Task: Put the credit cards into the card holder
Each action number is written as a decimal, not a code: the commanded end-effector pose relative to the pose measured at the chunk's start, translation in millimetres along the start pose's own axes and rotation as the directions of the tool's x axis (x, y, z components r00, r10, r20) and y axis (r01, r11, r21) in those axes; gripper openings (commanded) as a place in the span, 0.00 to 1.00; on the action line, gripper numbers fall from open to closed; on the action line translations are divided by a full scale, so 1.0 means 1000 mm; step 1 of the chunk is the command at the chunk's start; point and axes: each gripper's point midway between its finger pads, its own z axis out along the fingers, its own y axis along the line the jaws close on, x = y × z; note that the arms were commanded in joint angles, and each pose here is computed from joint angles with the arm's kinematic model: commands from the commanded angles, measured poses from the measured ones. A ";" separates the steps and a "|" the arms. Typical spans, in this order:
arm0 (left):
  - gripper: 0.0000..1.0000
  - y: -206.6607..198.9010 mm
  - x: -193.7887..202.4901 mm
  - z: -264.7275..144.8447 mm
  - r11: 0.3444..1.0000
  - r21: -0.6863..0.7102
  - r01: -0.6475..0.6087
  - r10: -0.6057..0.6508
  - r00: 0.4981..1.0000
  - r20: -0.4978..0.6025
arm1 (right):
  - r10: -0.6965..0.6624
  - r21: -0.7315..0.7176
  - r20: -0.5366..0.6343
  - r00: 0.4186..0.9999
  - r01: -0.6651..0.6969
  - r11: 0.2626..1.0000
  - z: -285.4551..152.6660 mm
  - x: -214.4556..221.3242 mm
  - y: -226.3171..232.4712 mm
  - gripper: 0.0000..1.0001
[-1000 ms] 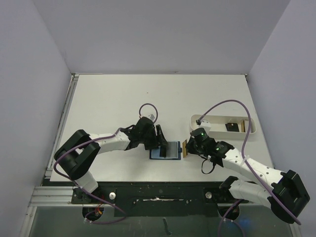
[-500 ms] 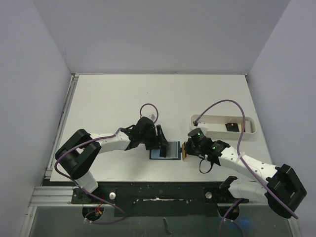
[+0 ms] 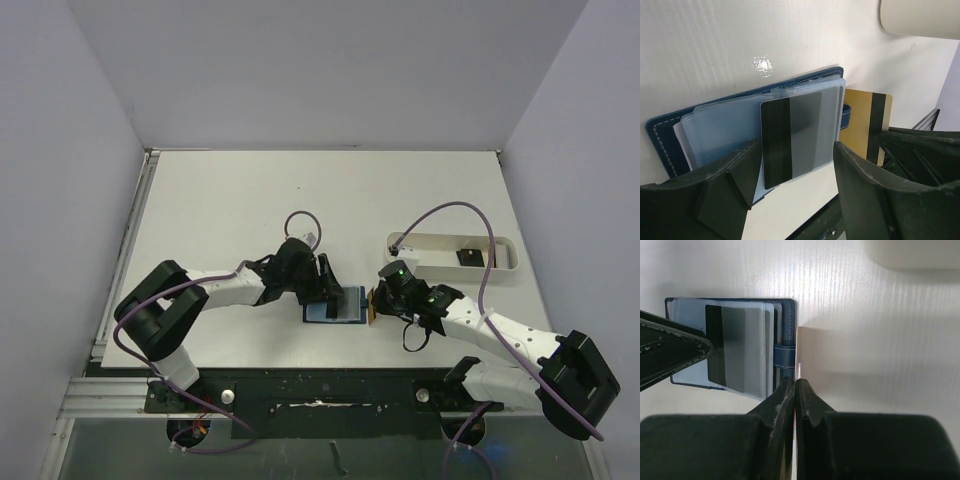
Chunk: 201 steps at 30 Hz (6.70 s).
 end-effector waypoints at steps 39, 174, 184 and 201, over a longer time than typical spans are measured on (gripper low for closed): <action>0.57 -0.029 -0.007 -0.019 0.997 0.069 -0.033 0.027 0.997 0.076 | -0.001 0.038 0.167 0.986 -0.006 0.999 -0.033 -0.041 -0.001 0.00; 0.13 0.054 0.011 -0.025 0.998 -0.049 0.042 -0.042 0.999 0.012 | 0.096 -0.215 -0.102 0.990 -0.116 0.970 0.042 0.014 0.041 0.29; 0.13 0.052 0.011 -0.024 0.998 -0.038 0.041 -0.041 0.999 0.008 | 0.042 -0.207 -0.080 0.996 -0.058 0.977 0.038 0.007 0.051 0.39; 0.13 0.049 0.012 -0.022 0.999 -0.024 0.040 -0.041 0.999 -0.003 | -0.031 -0.201 -0.069 0.997 0.016 0.980 0.030 0.004 0.062 0.45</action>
